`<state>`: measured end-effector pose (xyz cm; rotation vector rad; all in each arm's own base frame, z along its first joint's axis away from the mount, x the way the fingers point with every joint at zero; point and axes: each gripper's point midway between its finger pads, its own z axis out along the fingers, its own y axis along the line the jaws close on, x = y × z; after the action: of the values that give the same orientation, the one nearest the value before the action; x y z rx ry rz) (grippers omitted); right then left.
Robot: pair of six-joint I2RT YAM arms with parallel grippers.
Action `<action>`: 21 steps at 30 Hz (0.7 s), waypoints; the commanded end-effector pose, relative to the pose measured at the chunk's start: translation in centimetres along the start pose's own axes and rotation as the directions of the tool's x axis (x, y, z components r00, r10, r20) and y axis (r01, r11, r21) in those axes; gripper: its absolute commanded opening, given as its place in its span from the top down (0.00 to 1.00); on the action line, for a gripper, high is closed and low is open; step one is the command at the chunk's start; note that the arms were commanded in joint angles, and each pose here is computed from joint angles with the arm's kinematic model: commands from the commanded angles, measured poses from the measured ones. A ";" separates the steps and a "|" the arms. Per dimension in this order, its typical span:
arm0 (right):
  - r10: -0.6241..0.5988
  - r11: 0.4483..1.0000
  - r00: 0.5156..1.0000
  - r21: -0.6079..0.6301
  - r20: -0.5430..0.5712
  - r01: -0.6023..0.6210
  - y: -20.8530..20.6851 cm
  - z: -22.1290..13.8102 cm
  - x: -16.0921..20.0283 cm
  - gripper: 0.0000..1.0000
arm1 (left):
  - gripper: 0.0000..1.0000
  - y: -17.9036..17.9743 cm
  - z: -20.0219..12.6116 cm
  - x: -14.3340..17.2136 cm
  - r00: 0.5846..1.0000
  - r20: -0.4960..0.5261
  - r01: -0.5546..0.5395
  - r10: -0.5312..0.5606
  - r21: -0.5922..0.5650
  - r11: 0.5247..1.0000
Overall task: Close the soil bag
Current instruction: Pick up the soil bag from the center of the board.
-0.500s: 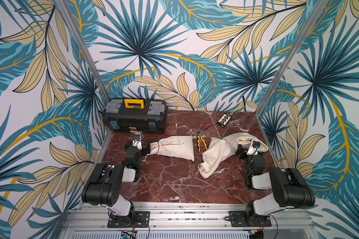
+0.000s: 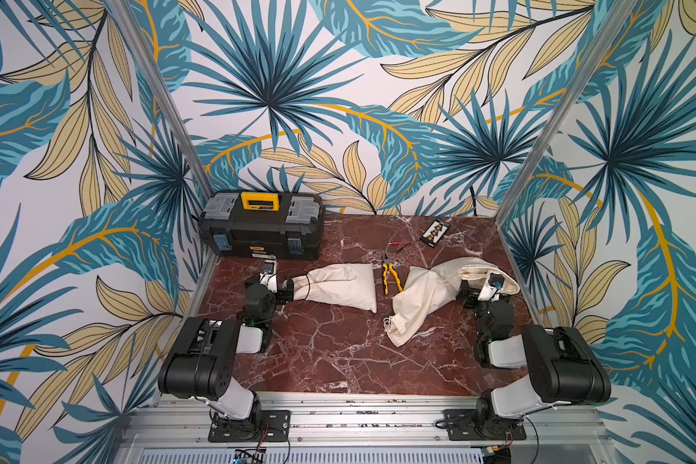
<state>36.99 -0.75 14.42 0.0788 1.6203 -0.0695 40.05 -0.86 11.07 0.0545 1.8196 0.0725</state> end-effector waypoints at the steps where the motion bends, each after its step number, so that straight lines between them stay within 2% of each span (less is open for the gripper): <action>1: 0.018 1.000 1.000 0.013 0.010 -0.018 -0.2 -0.2 -2.3 0.01 | 0.00 0.5 -0.8 -2.4 0.999 0.047 -0.004 0.004 -0.010 1.000; 4: 0.055 0.998 0.997 0.040 -0.051 -0.053 -0.6 -0.7 -3.0 0.01 | 0.00 1.2 -2.9 -5.1 0.997 0.071 0.035 -0.033 -0.034 0.999; 7: 0.125 0.992 0.989 0.043 -0.082 -0.122 -0.6 -2.0 -4.6 0.01 | 0.00 0.7 -4.9 -6.7 0.996 0.006 0.088 -0.088 0.002 0.996; 9: 0.173 0.985 0.980 0.030 -0.098 -0.171 -0.3 -3.0 -5.7 0.01 | 0.00 0.8 -6.5 -7.1 0.983 -0.052 0.177 -0.178 -0.027 0.984; 10: 0.207 0.978 0.973 0.006 -0.098 -0.208 0.1 -3.7 -6.6 0.01 | 0.00 1.0 -7.5 -6.8 0.961 -0.090 0.257 -0.261 -0.059 0.965; 12: 0.250 0.966 0.960 -0.040 -0.122 -0.257 1.1 -4.6 -7.0 0.01 | 0.00 -0.1 -8.9 -5.7 0.921 -0.154 0.354 -0.359 -0.058 0.933; 15: 0.283 0.944 0.948 -0.134 -0.146 -0.303 3.5 -5.5 -7.7 0.01 | 0.00 -2.3 -10.3 -3.8 0.883 -0.232 0.414 -0.409 -0.028 0.910; 19: 0.261 0.923 0.947 -0.239 -0.186 -0.301 6.6 -6.0 -8.5 0.01 | 0.00 -1.6 -9.5 -1.0 0.843 -0.251 0.463 -0.476 -0.110 0.879; 21: 0.238 0.909 0.951 -0.298 -0.199 -0.290 8.5 -6.3 -8.8 0.01 | 0.00 -0.3 -8.3 0.4 0.793 -0.271 0.525 -0.545 -0.148 0.838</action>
<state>32.32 5.76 23.80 0.1109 1.6908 0.3374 32.23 -3.15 16.26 -0.3640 1.9958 -0.2634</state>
